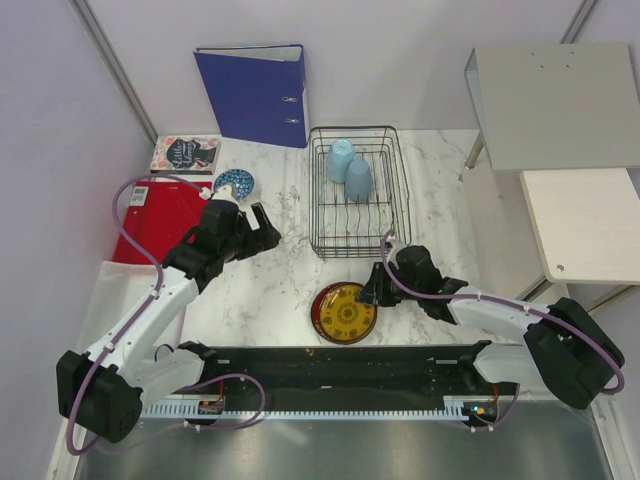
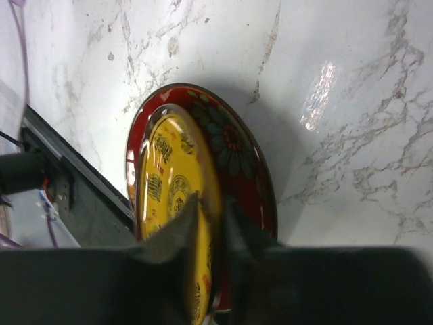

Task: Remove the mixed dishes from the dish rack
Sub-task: Place the plate at the center of the board.

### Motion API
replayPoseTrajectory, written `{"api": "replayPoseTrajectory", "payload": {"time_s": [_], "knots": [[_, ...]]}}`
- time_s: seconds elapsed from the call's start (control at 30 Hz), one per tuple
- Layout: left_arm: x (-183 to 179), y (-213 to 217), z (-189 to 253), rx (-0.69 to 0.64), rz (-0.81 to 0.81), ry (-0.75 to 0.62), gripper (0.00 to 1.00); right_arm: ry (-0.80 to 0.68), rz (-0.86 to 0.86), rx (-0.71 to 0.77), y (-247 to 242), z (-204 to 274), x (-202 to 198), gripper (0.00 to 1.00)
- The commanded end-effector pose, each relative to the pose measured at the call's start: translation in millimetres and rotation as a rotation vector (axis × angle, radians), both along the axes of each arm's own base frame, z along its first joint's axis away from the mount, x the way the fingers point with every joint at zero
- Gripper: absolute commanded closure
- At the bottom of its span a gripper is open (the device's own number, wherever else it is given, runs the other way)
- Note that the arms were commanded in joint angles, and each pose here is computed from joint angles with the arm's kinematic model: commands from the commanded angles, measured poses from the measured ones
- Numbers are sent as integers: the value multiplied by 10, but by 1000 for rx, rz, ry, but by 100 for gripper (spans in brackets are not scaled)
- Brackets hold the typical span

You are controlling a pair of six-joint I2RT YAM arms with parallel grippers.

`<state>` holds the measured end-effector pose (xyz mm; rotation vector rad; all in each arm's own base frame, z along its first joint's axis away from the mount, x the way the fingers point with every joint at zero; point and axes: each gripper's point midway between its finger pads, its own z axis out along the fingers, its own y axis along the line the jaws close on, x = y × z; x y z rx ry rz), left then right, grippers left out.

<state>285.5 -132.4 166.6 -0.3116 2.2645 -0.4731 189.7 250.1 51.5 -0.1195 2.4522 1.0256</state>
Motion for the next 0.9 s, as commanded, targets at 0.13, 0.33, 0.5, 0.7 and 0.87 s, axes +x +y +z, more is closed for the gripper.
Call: {"api": "replayPoseTrajectory", "payload": {"time_s": [0.13,0.33,0.5,0.7,0.87], "knots": [[44,4,92,-17,7,-49,1,-80,16,-60,-38,203,111,34],[43,-3,94,-16,0,-49,1,-92,3,-163,-234,289,84,22],[46,2,120,-6,-9,-57,1,-162,-48,-243,-443,643,148,21],[174,-8,316,17,-17,-108,1,-354,-164,-261,-660,1475,353,20],[495,-215,690,34,-65,-180,1,-447,-287,-290,-814,1702,556,20]]}}
